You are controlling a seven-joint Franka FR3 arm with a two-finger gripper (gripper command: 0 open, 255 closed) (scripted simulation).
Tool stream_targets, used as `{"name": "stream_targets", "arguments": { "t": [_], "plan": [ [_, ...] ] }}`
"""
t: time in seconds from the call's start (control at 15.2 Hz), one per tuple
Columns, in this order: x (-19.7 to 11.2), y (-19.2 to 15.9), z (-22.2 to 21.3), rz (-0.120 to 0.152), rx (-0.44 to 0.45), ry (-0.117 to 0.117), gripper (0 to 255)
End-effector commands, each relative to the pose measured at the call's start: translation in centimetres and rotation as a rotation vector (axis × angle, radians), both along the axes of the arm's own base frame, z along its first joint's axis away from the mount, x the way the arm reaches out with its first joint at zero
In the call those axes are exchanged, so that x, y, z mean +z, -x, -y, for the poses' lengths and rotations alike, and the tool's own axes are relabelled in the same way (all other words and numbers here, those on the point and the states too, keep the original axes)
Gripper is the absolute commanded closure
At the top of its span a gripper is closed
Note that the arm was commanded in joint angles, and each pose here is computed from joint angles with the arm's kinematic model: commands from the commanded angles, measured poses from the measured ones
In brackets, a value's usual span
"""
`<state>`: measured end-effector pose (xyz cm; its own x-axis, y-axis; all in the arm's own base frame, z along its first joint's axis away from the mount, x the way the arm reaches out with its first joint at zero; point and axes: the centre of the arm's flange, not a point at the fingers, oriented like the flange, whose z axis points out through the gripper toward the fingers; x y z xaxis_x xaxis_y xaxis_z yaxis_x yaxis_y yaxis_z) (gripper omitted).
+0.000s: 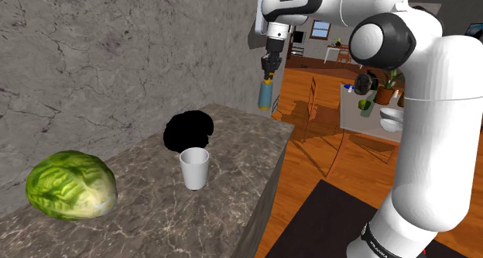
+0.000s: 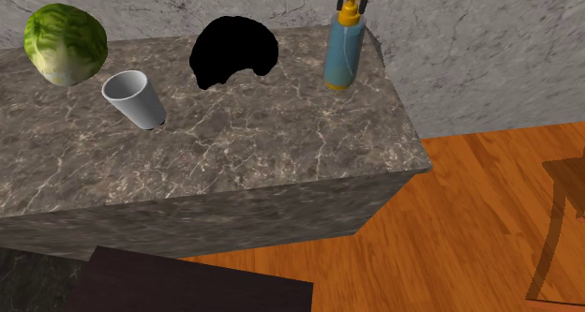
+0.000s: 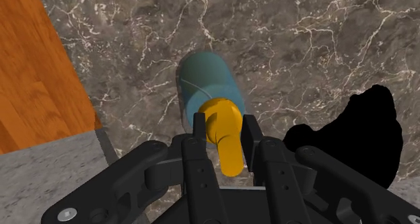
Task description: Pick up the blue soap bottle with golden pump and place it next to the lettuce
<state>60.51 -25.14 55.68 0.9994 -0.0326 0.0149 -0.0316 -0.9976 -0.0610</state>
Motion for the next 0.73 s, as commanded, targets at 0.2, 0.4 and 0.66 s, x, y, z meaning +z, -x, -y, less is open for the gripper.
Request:
{"name": "stream_targets", "arguments": {
  "t": [0.2,0.4,0.66],
  "plan": [
    [2.7,0.0,0.0,0.000,0.000,0.000,255],
    [4.3,0.0,0.0,0.000,0.000,0.000,255],
    [6.4,0.0,0.0,0.000,0.000,0.000,255]
  ]
}}
